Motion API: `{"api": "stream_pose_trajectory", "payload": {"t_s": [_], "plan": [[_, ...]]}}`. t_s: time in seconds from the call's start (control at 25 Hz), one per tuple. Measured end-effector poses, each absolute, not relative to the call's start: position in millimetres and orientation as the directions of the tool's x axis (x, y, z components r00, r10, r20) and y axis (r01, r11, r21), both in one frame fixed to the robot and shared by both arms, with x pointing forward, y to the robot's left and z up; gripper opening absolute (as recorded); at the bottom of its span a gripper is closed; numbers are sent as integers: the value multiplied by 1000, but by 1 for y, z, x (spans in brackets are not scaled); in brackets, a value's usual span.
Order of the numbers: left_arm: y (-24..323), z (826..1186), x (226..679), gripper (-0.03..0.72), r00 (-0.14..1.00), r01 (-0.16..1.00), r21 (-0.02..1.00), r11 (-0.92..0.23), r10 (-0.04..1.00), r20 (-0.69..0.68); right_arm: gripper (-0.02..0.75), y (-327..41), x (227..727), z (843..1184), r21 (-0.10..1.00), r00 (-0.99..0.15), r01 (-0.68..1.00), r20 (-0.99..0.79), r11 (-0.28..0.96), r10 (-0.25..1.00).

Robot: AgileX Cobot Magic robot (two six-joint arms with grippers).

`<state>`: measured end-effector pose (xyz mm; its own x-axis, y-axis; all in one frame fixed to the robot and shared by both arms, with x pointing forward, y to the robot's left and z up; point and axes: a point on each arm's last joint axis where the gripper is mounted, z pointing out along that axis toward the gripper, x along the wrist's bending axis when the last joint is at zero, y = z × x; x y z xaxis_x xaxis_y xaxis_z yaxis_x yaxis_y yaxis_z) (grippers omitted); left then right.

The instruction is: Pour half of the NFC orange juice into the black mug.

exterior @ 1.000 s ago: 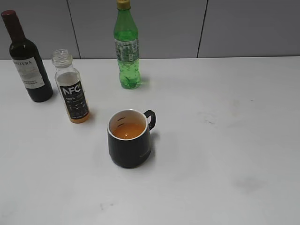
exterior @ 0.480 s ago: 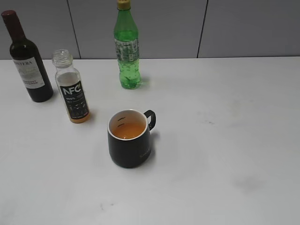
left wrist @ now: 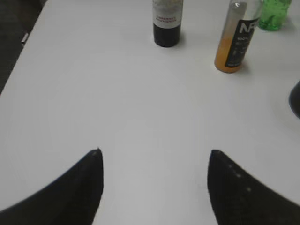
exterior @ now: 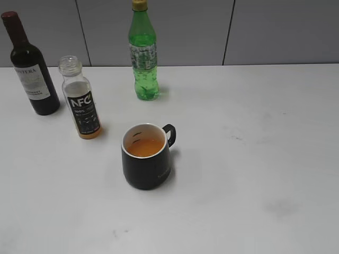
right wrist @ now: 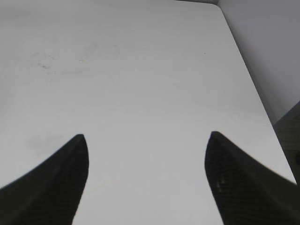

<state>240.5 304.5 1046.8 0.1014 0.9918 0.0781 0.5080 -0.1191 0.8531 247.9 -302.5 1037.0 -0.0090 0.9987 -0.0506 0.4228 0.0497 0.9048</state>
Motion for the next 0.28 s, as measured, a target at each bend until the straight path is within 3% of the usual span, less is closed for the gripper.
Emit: {"api": "stream_pose_trajectory", "payload": {"t_s": [0.28], "plan": [[305, 1047, 234, 484, 18, 482, 873, -77, 997, 78, 587, -302, 248, 1037, 905, -9, 423, -51, 50, 999]]}}
